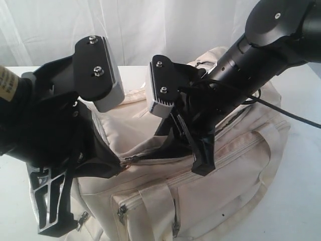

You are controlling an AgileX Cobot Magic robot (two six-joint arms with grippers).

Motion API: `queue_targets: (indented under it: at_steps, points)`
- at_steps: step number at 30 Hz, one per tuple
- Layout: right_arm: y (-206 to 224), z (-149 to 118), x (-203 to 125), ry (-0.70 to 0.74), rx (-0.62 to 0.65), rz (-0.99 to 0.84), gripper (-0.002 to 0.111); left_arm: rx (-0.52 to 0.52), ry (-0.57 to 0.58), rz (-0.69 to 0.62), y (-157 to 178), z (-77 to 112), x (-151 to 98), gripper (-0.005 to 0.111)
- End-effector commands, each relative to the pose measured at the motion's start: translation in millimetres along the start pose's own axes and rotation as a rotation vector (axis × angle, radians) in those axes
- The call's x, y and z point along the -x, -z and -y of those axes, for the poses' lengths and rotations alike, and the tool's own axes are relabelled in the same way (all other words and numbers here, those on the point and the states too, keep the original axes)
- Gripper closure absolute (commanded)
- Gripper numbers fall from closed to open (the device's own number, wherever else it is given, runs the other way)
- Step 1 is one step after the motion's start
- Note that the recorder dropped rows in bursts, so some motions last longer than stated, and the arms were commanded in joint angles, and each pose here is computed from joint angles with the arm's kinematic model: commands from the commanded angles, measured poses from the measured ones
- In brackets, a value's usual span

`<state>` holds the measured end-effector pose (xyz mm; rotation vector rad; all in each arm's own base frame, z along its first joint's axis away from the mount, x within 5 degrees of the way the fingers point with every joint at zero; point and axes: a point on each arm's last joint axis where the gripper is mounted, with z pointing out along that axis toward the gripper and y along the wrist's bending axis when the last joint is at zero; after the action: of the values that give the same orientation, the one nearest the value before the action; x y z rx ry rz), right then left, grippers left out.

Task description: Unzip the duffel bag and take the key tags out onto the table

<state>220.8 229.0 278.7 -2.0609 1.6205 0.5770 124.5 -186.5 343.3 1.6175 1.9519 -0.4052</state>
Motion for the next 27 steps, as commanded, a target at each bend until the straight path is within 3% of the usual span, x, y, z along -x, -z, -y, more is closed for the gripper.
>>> queue_targets:
  at_steps: [1,3,8,21,27]
  points:
    - [2.9,-3.2,2.3,0.018,-0.004,0.005,0.100,-0.040,0.005,-0.037,-0.2,4.5,-4.4,0.107]
    - [5.3,-3.6,3.2,0.008,-0.014,0.007,0.108,-0.050,0.004,-0.054,-0.1,5.4,-5.9,0.107]
    - [11.4,-3.4,-0.2,-0.002,-0.057,-0.048,0.108,-0.030,0.037,-0.122,0.3,3.8,-12.1,0.107]
    - [14.0,-2.7,-4.7,-0.016,-0.080,-0.104,0.108,0.213,0.096,-0.275,5.1,-17.0,-26.5,0.107]
    - [14.0,-2.7,-4.7,-0.016,-0.080,-0.104,0.108,0.297,0.102,-0.283,7.7,-24.2,-27.0,0.107]
